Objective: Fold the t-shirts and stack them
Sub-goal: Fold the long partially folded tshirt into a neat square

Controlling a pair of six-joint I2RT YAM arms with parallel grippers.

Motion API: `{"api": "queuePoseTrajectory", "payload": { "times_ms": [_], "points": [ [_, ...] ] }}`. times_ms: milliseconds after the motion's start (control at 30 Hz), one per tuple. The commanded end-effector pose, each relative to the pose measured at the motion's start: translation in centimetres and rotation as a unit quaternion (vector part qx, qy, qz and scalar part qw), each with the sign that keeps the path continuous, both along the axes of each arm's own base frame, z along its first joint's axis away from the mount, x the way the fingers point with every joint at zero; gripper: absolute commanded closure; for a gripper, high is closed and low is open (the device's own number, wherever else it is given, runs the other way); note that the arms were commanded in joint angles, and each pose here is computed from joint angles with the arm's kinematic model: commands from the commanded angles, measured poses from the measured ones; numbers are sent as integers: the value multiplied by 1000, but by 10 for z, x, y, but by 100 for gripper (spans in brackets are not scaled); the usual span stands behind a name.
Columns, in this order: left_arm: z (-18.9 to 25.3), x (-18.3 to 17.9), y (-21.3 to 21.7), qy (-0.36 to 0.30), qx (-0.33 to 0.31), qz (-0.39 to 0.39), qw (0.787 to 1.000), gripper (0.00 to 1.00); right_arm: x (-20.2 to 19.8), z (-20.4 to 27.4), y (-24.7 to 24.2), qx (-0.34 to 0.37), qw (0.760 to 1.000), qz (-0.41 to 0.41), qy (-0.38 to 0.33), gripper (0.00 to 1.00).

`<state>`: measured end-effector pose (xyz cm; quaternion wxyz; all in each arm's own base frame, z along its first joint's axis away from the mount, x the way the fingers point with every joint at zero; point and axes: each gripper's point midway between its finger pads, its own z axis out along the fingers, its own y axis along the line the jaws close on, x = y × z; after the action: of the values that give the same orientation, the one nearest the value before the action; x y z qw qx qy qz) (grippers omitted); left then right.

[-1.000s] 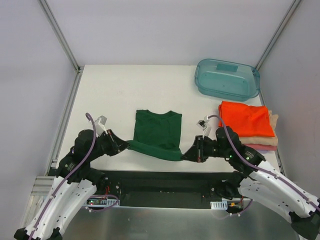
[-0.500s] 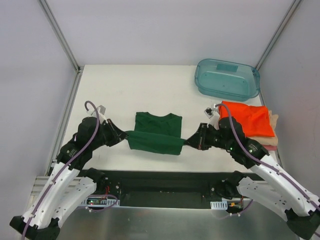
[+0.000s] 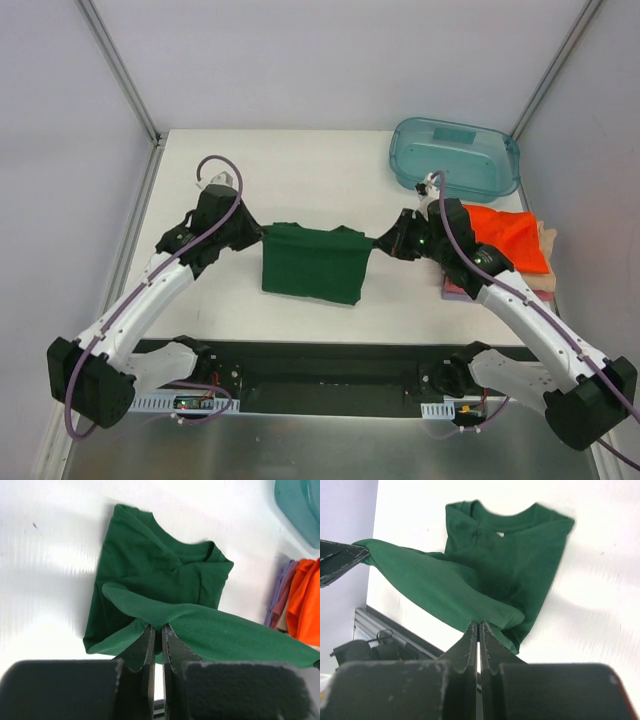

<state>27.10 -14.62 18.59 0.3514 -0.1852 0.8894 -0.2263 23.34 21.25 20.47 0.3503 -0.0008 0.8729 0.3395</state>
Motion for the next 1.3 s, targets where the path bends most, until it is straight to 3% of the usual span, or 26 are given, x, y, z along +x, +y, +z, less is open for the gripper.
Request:
{"api": "queuePoseTrajectory", "payload": {
  "times_ms": [0,600,1067,1100,1167,1200,1267],
  "points": [
    [12,39,24,-38,65,54,996,100,44,23,-9,-16,998,-37,-56,100],
    [-50,98,29,55,97,71,991,100,125,-37,-2,-59,996,-72,-2,100],
    [-94,118,14,113,97,33,988,100,140,-87,-13,-98,988,-109,46,100],
    [-95,118,14,115,96,34,988,96,141,-89,-14,-99,988,-109,51,99],
    [-94,120,12,113,93,31,989,80,146,-90,-12,-99,988,-105,53,86],
    [-92,121,12,111,92,30,989,57,148,-91,-12,-99,988,-103,56,84],
    [-82,122,12,100,85,30,991,35,150,-83,-10,-99,990,-90,52,63]
  ]
}}
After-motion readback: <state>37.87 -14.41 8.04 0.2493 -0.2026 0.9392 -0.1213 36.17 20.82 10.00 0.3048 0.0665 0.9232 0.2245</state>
